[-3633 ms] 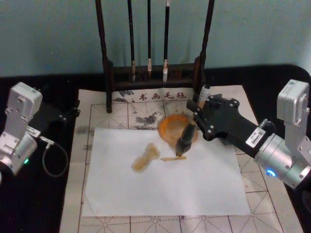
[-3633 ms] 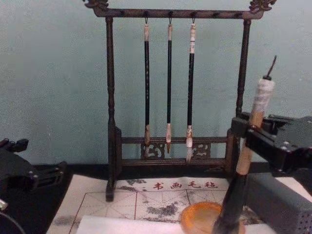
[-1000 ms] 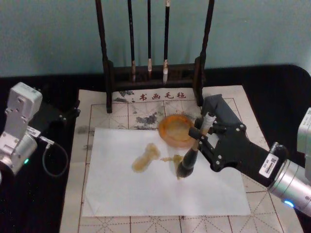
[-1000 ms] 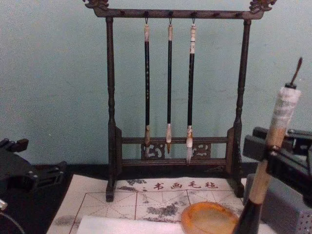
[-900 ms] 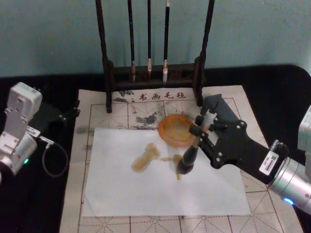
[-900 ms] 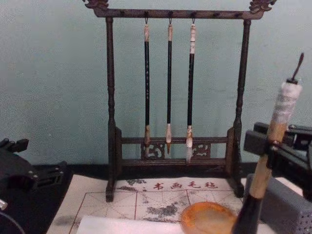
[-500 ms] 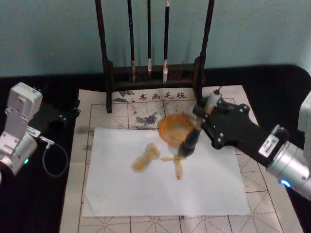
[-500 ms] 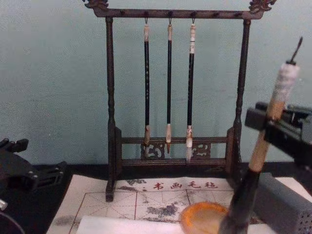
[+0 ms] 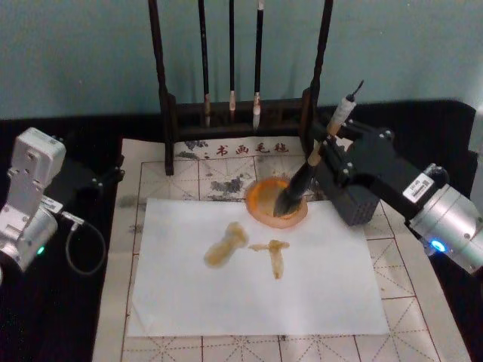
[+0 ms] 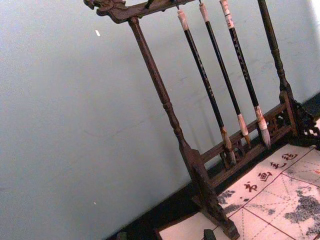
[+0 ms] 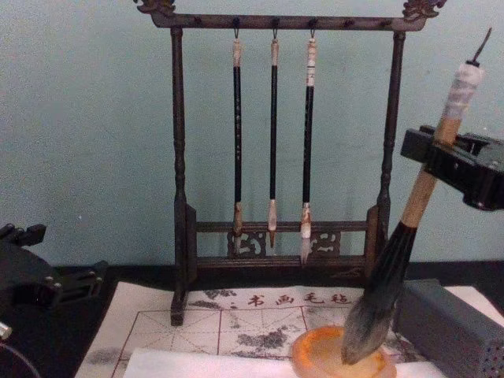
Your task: Pick up the brush from the inkstone, write on the paper, then place the brush back to its original position.
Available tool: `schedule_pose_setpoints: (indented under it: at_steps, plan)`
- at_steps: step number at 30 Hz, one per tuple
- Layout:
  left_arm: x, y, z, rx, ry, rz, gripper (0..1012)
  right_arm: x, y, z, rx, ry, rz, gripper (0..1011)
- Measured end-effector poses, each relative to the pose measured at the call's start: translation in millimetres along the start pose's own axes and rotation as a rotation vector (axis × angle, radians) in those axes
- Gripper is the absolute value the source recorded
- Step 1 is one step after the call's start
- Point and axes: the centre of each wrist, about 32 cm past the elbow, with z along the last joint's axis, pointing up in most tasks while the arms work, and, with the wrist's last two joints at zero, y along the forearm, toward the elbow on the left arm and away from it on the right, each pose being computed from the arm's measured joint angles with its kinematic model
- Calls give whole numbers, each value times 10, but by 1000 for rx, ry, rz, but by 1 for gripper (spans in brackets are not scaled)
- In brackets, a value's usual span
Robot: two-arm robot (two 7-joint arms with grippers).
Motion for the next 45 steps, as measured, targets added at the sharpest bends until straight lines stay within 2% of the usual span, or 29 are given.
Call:
schedule_pose_setpoints:
  at_steps: [5,10,17,23,39,45]
  plan:
    - [0,0,0,0,0,0,1001,58,51,-10,-13,80,-46,185]
    - [0,0,0,0,0,0,1001,163,123,-11,-30,190,-99,185]
    - [0,0,0,0,0,0,1001,282,197,-18,-42,293,-140,185]
    - [0,0,0,0,0,0,1001,355,241,-40,-52,355,-159,185]
    - [0,0,0,0,0,0,1001,610,363,-155,-77,559,-292,185]
    - [0,0,0,0,0,0,1001,663,402,-193,-86,628,-335,185]
